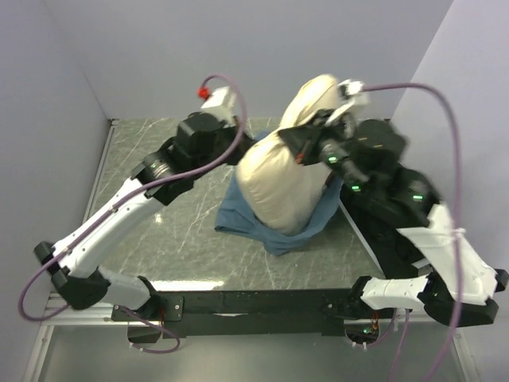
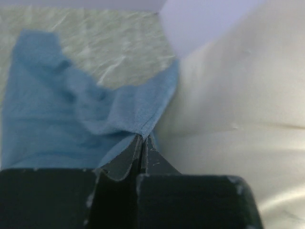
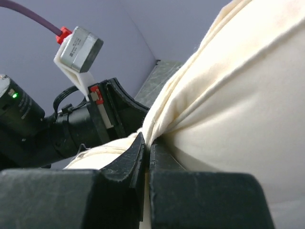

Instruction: Put the pillow into the pillowcase

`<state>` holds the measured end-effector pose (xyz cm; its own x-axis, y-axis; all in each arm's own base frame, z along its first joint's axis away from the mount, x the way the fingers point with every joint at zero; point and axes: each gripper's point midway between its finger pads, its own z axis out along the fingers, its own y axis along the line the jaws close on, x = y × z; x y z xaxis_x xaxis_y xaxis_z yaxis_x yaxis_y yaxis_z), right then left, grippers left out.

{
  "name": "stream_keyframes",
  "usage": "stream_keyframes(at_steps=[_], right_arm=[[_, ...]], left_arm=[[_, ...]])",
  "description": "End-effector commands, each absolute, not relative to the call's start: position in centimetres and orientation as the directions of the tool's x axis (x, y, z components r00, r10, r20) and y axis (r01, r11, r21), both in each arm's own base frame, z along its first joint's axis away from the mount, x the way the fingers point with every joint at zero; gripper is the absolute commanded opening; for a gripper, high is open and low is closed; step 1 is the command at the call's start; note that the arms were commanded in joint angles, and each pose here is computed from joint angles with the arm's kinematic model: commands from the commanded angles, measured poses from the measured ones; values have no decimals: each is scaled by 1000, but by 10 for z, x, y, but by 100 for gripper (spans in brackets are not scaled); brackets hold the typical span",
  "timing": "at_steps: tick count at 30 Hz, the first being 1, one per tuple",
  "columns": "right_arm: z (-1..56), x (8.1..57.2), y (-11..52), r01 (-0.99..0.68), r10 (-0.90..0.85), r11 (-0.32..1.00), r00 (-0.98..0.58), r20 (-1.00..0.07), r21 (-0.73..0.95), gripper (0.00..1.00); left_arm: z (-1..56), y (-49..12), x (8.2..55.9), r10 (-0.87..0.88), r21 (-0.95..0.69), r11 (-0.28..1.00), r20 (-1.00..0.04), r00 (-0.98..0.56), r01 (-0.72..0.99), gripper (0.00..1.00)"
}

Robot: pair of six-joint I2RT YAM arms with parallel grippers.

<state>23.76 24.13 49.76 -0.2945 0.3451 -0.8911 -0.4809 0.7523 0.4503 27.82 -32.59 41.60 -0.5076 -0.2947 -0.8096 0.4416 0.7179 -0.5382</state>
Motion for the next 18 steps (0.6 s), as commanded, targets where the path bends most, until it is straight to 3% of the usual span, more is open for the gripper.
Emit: stream_keyframes(at_steps=[1, 2, 6, 10, 12, 13, 15, 16, 18], right_arm=[[420, 271, 297, -481, 317, 735, -378, -870, 477, 0], [400, 271, 307, -474, 307, 728, -422, -853, 496, 0], [292, 267, 345, -444, 157, 767, -570, -807, 463, 0], [266, 258, 364, -471, 100, 757, -602, -792, 453, 0], [273, 257, 370, -491, 86, 747, -597, -798, 448, 13], [273, 254, 370, -495, 66, 751, -601, -797, 436, 34], [288, 256, 366, -505, 69, 754, -575, -815, 420, 50], [290, 255, 362, -501, 67, 761, -570, -819, 411, 63], [302, 257, 348, -477, 97, 783, -542, -835, 401, 71]], left_arm=[[362, -278, 298, -404, -657, 686, -701, -588, 312, 1], [324, -267, 308, -410, -662, 702, -677, -611, 262, 1], [261, -244, 307, -426, -682, 711, -613, -665, 173, 1], [243, -240, 298, -397, -671, 713, -626, -671, 204, 1], [240, -237, 295, -387, -660, 721, -634, -670, 209, 1], [241, -234, 293, -385, -654, 728, -637, -667, 205, 1], [235, -229, 291, -383, -642, 742, -644, -663, 195, 1], [236, -227, 288, -385, -641, 743, -646, -659, 194, 1], [228, -223, 284, -393, -645, 743, -638, -662, 181, 1]])
